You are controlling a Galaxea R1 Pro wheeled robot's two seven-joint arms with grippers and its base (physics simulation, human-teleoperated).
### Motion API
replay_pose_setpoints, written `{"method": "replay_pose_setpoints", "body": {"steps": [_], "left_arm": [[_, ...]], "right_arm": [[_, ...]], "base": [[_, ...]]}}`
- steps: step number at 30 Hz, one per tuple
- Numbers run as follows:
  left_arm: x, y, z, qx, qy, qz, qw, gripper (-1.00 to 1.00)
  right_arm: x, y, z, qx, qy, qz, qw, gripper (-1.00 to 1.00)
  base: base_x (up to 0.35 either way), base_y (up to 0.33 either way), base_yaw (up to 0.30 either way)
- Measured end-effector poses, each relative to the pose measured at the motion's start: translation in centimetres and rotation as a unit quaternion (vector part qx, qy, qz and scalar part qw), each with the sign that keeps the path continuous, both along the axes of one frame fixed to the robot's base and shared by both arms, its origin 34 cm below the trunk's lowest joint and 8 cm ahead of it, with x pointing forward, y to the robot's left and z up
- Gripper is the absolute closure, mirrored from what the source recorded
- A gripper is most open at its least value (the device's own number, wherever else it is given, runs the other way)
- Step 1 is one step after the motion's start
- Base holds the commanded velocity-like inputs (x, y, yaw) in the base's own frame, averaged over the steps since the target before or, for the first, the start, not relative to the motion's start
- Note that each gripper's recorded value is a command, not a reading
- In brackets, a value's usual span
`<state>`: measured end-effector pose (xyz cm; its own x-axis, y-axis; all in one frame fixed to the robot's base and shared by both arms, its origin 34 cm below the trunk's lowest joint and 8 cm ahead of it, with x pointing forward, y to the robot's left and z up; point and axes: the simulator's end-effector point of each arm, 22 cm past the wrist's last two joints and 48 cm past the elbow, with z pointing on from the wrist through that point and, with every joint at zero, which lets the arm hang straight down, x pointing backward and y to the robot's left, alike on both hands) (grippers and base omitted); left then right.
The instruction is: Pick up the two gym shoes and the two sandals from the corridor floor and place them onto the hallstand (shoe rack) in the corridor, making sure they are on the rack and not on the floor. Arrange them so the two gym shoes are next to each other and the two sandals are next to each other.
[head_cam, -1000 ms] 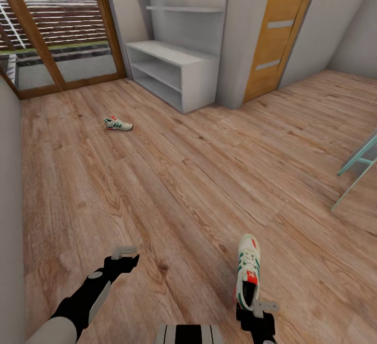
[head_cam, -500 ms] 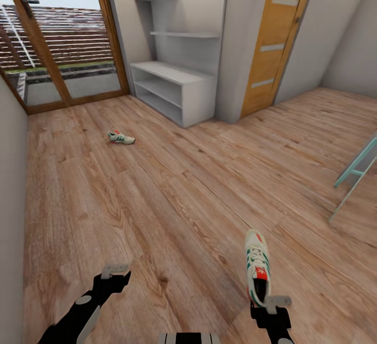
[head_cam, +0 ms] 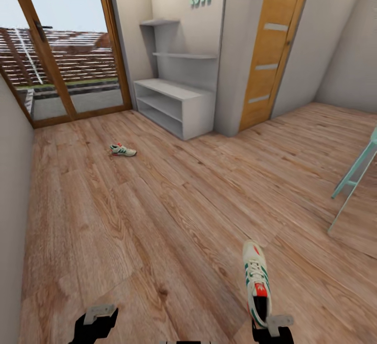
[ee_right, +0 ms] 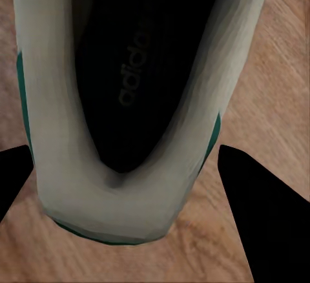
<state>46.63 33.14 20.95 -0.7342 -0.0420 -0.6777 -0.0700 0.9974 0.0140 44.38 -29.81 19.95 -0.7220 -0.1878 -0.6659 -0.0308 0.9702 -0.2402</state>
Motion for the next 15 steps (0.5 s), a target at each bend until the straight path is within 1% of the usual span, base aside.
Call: {"method": "replay_pose_setpoints", "body": {"steps": [6, 11, 15], "left_arm": [[0.5, -0.1, 0.9, -0.001, -0.011, 0.002, 0.9999, -1.00], [1.1, -0.4, 1.7, -0.003, -0.022, 0.001, 0.9998, -1.00], [1.2, -0.2, 2.3, -0.002, -0.025, 0.001, 0.9997, -1.00]], "right_arm": [[0.7, 0.3, 1.2, 0.005, -0.025, 0.002, 0.9997, 1.00], [1.3, 0.3, 2.0, 0.005, -0.037, 0.002, 0.9993, 1.00], [1.6, 0.3, 2.7, 0.005, -0.042, 0.002, 0.9991, 1.00]], "base": [[0.000, 0.000, 0.000], [0.000, 0.000, 0.000], [0.000, 0.000, 0.000]]}}
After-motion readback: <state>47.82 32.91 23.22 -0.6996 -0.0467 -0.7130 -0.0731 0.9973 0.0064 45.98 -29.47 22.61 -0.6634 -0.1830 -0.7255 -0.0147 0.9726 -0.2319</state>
